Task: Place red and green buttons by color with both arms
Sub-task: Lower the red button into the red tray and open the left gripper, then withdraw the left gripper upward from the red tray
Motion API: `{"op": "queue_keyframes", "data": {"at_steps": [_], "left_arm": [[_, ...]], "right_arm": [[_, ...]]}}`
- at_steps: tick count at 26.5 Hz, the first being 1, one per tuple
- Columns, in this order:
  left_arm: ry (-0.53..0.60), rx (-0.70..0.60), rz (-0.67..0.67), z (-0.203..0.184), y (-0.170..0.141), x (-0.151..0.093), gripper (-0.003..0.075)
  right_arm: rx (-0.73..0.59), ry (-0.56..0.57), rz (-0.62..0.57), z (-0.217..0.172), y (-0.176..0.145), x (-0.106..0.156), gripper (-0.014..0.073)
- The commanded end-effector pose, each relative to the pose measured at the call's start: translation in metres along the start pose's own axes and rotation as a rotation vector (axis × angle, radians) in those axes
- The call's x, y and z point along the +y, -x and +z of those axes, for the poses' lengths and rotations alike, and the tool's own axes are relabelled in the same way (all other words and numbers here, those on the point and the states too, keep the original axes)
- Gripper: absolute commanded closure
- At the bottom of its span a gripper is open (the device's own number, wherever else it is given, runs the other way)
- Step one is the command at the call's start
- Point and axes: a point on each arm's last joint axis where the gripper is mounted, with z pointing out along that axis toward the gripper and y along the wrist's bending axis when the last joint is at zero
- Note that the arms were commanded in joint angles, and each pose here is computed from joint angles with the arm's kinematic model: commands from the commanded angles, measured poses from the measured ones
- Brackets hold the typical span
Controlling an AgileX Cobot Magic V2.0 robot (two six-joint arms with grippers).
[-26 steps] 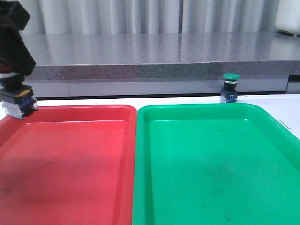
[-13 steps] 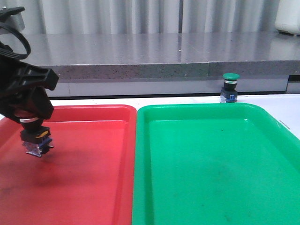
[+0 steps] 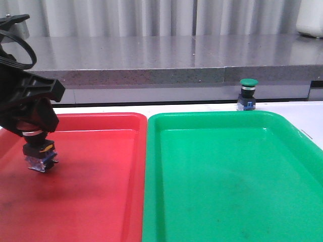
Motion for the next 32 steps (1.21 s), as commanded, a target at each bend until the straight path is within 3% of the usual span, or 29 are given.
{"op": "queue_keyframes", "data": {"at_steps": [1, 3, 12, 17, 22, 32], "left_arm": [[-0.022, -0.082, -0.004, -0.011, 0.013, -0.006, 0.0335], [-0.022, -0.077, -0.004, -0.011, 0.012, -0.006, 0.0305], [-0.037, -0.079, 0.001, -0.030, 0.022, -0.010, 0.0312], [-0.070, -0.197, 0.023, -0.085, 0.029, -0.015, 0.0312], [-0.080, -0.315, 0.136, -0.147, 0.020, -0.015, 0.0312], [-0.081, -0.532, 0.207, -0.250, -0.038, -0.005, 0.0312]], "right_arm": [[-0.093, -0.010, -0.011, -0.004, 0.015, -0.001, 0.0054], [-0.093, -0.010, -0.011, -0.004, 0.015, -0.001, 0.0054], [-0.093, -0.010, -0.011, -0.004, 0.015, -0.001, 0.0054], [-0.093, -0.010, -0.011, -0.004, 0.015, -0.001, 0.0054], [-0.093, -0.010, -0.011, -0.004, 0.015, -0.001, 0.0054], [-0.093, -0.010, -0.011, -0.004, 0.015, -0.001, 0.0054]]}}
